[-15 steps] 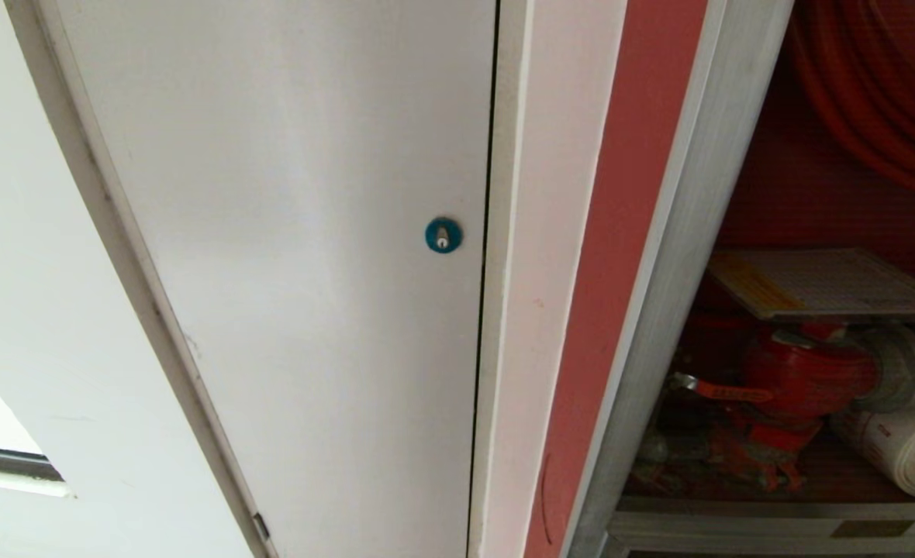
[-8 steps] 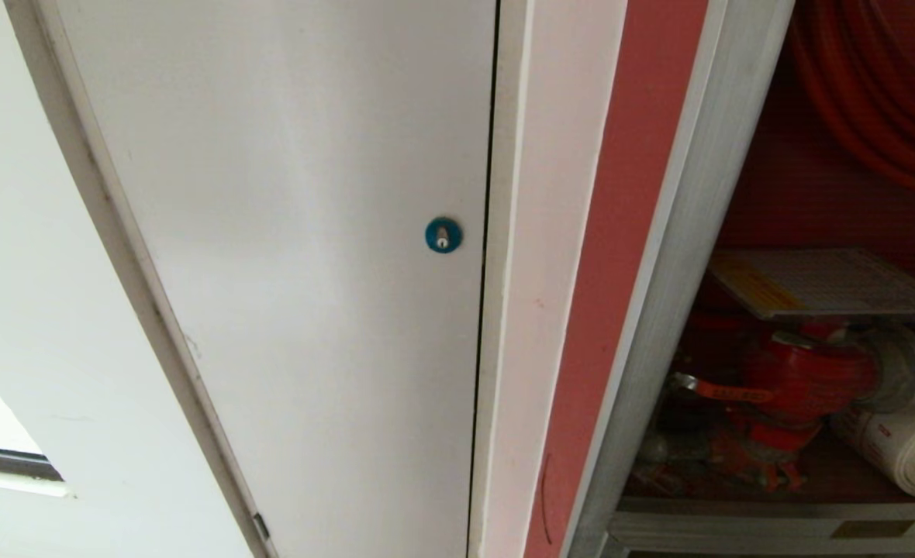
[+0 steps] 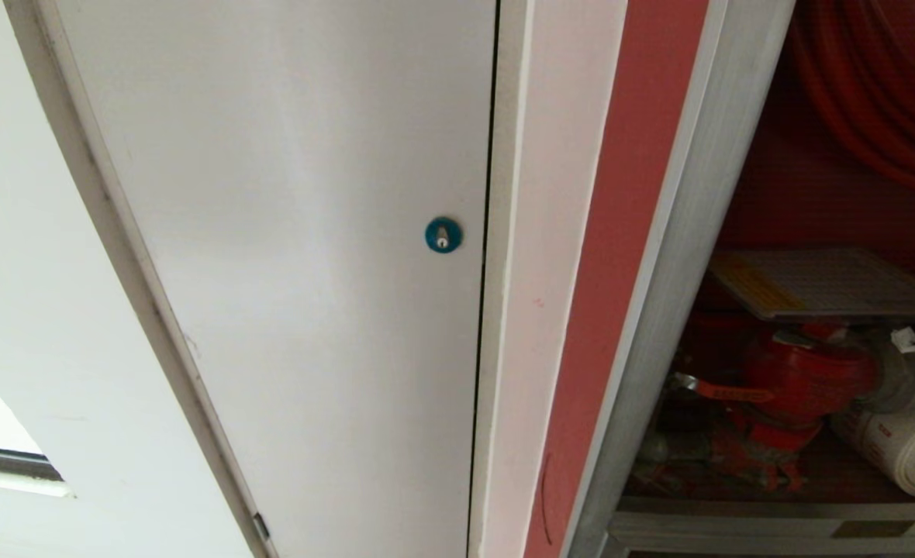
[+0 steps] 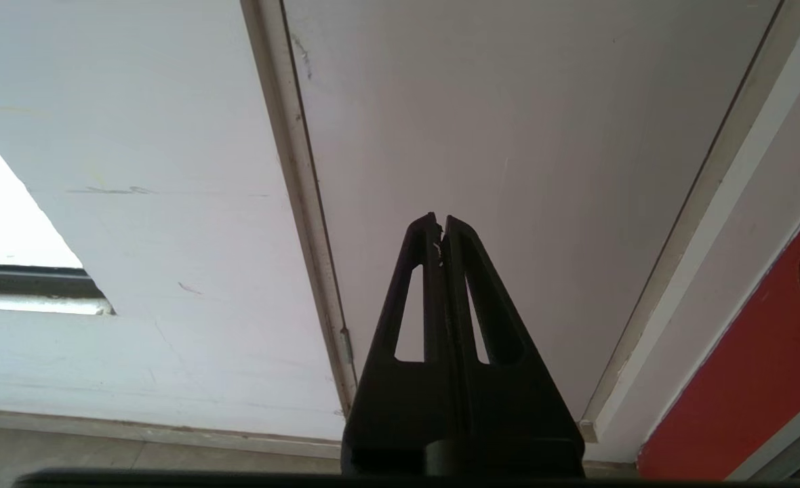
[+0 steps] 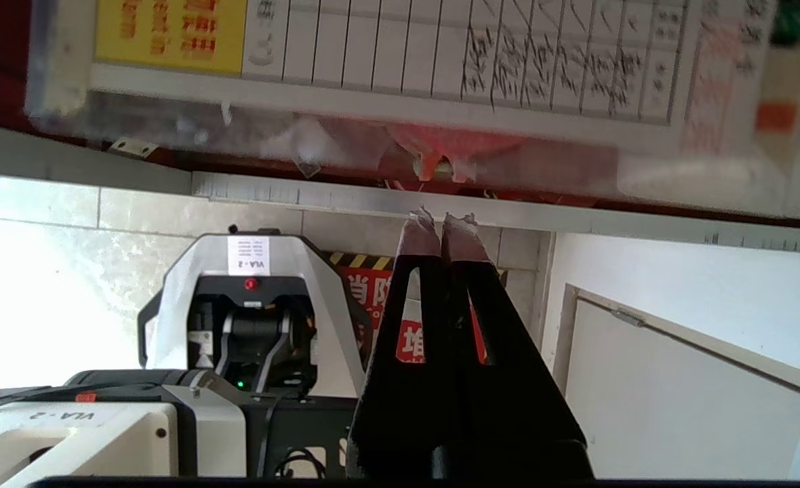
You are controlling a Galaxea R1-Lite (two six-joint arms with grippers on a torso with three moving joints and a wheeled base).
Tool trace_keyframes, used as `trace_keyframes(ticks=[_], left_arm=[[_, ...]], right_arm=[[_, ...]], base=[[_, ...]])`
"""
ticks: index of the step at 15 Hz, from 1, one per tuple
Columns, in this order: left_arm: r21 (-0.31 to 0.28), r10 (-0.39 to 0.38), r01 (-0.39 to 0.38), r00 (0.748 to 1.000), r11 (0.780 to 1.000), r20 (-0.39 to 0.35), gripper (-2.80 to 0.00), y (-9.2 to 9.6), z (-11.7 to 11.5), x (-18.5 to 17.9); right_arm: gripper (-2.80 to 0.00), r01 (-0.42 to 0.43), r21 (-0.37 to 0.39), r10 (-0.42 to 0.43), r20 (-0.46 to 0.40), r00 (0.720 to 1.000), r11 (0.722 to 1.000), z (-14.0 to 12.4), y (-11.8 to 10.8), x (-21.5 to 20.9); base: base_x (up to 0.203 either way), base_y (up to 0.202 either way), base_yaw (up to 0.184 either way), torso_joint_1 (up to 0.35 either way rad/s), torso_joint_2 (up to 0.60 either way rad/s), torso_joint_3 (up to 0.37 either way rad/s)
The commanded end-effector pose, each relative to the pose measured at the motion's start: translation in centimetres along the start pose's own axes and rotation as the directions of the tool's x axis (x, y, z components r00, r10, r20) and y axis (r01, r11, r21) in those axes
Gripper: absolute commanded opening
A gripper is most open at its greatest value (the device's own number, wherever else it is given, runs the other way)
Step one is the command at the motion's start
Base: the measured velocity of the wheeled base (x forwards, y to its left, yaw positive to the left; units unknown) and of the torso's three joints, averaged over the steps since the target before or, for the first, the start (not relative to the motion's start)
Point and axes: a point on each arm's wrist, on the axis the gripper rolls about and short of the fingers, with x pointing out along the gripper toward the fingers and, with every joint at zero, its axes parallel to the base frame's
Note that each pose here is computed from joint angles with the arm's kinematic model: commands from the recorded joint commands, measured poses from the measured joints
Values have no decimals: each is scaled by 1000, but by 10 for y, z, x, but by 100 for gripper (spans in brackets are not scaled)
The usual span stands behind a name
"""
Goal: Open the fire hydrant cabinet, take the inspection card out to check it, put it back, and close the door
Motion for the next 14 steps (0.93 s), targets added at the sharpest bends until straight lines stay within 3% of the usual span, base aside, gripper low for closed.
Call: trace_keyframes(ticks=[1, 14], left_arm=[[0, 1, -1, 1000, 1000, -1, -280, 0, 0, 0], [0, 1, -1, 1000, 1000, 0, -280, 0, 0, 0]], right_arm=[[-280, -3, -3, 3, -16, 1000, 1000, 4, 0, 6], [-280, -6, -3, 6, 1, 1000, 1000, 15, 1, 13]], base=[[0, 0, 0, 0, 0, 0], [0, 0, 0, 0, 0, 0]])
